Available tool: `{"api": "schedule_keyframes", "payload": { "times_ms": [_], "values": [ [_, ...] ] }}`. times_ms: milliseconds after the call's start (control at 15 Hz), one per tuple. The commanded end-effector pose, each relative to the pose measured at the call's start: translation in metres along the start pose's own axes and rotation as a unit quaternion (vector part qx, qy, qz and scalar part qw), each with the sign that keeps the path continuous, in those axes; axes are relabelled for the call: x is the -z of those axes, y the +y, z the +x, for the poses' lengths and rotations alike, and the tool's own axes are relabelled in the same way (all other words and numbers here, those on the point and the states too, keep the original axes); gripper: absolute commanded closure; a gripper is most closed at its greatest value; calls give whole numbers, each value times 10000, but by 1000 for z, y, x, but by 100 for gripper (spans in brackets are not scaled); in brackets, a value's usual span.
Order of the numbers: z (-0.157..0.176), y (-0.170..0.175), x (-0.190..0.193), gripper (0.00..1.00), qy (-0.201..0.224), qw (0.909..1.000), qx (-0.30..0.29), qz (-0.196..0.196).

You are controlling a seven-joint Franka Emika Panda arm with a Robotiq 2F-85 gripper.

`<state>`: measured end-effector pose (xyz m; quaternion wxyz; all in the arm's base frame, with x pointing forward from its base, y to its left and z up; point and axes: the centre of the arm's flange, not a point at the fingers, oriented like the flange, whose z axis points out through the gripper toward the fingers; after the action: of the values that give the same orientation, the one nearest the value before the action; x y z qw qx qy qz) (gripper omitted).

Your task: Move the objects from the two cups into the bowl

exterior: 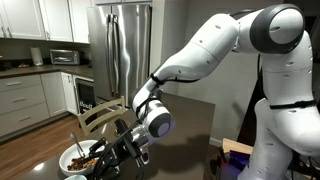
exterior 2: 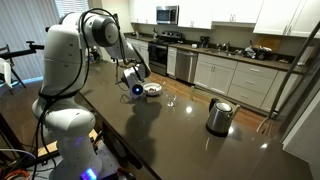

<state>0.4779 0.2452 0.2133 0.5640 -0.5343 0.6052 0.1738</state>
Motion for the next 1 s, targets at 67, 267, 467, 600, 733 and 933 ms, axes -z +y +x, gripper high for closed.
{"api": "schedule_keyframes", "payload": {
  "times_ms": [67, 267, 467, 600, 733, 933],
  "values": [
    [-44, -9, 24, 38, 550, 9983, 138, -105],
    [-63, -14, 39, 33, 961, 9932, 542, -371],
    [-77, -20, 52, 34, 1393, 9816, 1093, -708],
    [-84, -23, 59, 33, 1636, 9702, 1537, -912],
    [-89, -28, 65, 26, 1862, 9554, 1995, -1124],
    [-96, -37, 75, 30, 2051, 9361, 2524, -1337]
  ]
}}
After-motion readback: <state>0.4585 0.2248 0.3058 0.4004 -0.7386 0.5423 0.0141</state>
